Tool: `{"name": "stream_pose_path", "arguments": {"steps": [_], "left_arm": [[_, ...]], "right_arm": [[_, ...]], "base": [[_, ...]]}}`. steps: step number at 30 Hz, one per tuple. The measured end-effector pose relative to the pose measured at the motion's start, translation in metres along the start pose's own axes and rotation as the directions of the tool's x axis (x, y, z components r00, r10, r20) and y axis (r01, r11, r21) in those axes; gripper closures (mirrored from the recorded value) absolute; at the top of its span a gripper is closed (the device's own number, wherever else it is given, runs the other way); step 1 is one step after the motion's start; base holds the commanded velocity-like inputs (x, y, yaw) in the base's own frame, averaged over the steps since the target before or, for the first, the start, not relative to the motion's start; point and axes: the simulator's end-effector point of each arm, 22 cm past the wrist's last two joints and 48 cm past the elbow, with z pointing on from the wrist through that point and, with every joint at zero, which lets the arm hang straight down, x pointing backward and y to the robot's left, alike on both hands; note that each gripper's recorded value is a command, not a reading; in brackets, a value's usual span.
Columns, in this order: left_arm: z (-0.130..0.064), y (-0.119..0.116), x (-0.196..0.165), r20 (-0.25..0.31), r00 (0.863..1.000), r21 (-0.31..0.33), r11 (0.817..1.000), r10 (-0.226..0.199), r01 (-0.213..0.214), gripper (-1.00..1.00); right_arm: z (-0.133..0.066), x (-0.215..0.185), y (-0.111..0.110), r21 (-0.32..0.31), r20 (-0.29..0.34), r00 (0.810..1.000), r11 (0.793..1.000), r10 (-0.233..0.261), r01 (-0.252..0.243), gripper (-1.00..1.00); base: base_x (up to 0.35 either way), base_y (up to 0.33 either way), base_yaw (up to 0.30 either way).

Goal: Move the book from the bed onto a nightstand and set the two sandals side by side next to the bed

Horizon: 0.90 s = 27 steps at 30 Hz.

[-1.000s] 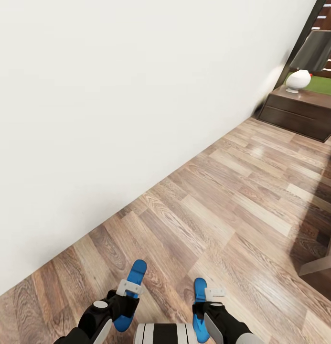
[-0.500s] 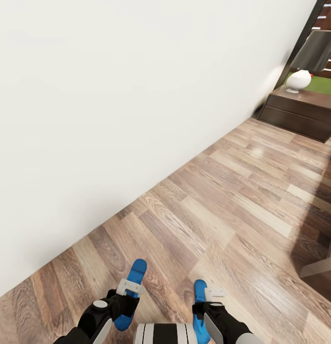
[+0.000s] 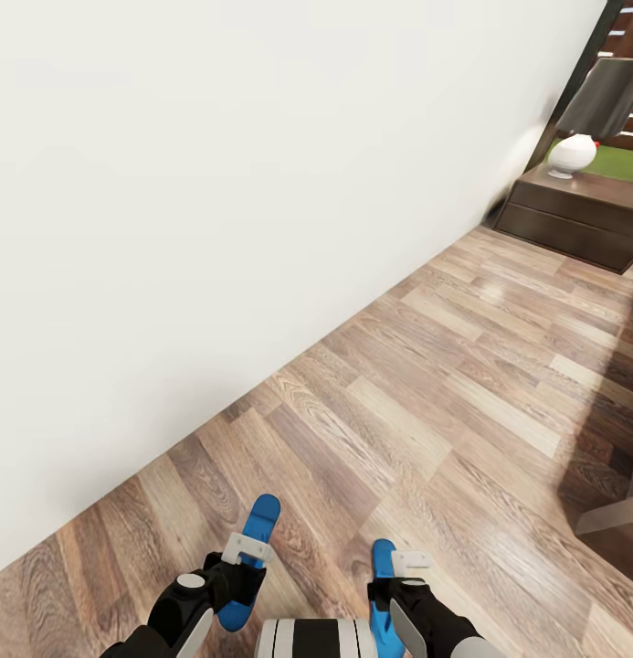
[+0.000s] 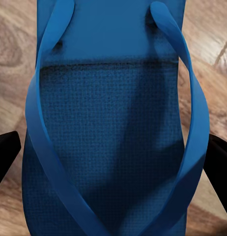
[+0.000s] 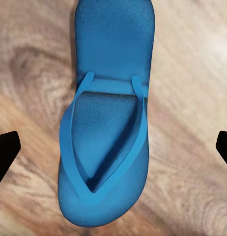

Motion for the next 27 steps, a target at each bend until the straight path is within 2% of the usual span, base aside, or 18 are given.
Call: {"name": "stream_pose_path", "arguments": {"steps": [10, 27], "left_arm": [[0.000, 0.000, 0.000, -0.001, 1.000, 0.000, 1.000, 0.000, 0.000, 1.00], [0.004, -0.001, 0.004, -0.011, 1.000, 0.005, 1.000, -0.003, 0.003, 1.00]], "right_arm": [[0.000, 0.001, 0.000, 0.000, -0.003, 1.000, 1.000, 0.000, 0.000, -1.00], [0.006, 0.020, -0.002, 0.004, -0.042, 0.999, 1.000, -0.005, 0.006, -1.00]], "base": [[0.001, 0.000, 0.000], [0.000, 0.000, 0.000]]}}
